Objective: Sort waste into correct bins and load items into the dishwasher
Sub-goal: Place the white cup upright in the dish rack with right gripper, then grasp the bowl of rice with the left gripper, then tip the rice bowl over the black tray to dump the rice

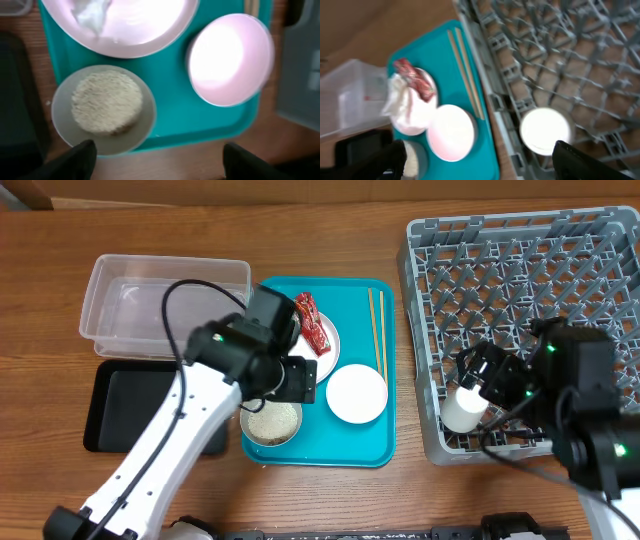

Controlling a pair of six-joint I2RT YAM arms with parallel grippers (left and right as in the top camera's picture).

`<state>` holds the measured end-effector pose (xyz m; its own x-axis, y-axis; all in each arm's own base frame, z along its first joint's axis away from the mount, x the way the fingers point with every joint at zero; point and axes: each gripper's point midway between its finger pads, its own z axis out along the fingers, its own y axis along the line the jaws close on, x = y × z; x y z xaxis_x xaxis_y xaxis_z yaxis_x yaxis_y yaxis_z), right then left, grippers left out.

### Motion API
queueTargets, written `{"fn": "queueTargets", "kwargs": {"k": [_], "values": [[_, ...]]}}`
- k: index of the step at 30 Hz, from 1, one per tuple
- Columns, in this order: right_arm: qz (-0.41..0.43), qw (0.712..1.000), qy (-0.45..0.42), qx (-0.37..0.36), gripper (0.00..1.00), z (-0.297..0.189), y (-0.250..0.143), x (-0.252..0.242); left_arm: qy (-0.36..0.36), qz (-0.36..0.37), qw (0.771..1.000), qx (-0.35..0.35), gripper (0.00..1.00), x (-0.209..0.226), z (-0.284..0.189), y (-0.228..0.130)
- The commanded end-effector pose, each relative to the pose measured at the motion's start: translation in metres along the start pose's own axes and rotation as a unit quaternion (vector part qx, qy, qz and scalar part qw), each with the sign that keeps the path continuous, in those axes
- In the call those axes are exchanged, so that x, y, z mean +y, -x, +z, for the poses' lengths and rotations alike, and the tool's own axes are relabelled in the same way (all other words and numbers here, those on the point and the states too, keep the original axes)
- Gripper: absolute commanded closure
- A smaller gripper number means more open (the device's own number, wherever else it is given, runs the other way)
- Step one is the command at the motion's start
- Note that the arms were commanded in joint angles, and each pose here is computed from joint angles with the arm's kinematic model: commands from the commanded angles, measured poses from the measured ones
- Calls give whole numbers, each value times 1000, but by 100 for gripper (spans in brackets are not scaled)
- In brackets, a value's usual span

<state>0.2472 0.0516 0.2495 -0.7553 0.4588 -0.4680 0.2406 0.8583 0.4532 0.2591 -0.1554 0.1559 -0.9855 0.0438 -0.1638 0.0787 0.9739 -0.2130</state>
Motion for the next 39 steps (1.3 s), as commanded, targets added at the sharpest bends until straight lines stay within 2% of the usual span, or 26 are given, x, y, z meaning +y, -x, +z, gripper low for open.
{"fn": "queueTargets", "kwargs": {"k": [1, 6, 10, 13, 16, 17, 23, 25, 27, 28, 30, 34, 39], "values": [[-40, 998, 57, -5, 5, -12, 1, 22, 81, -43, 996, -7, 26, 27, 37, -13], [-44, 997, 69, 5, 5, -11, -2, 26, 76, -20, 997, 7, 40, 21, 84, -34], [-43, 997, 67, 11, 5, -7, -2, 26, 84, 8, 996, 15, 47, 14, 113, -43], [-42, 997, 69, 15, 5, -6, -3, 27, 98, 24, 995, 20, 65, 11, 130, -45], [-42, 997, 69, 16, 5, -6, -3, 27, 115, 25, 993, 17, 94, 16, 137, -43], [-42, 997, 69, 16, 5, -6, -3, 27, 117, 25, 993, 17, 96, 16, 136, -42], [-42, 997, 69, 16, 6, -6, -3, 27, 121, 2, 993, 11, 96, 15, 110, -37], [-42, 997, 69, 16, 6, -6, -3, 27, 98, -21, 995, 8, 96, 8, 91, -34], [-42, 997, 69, 16, 6, -6, -3, 27, 43, -39, 998, 6, 96, -4, 70, -29], [-42, 997, 69, 16, 6, -6, -3, 26, -10, -55, 998, -6, 96, -11, 49, -22], [-42, 997, 69, 16, 6, -6, -3, 27, -52, -75, 996, -24, 96, -7, 28, -13], [-42, 997, 68, 15, 6, -6, -3, 26, -127, -117, 984, -52, 96, 21, -8, 3], [-42, 997, 68, 15, 6, -6, -2, 26, -225, -180, 956, -56, 96, 70, -26, 14]]}}
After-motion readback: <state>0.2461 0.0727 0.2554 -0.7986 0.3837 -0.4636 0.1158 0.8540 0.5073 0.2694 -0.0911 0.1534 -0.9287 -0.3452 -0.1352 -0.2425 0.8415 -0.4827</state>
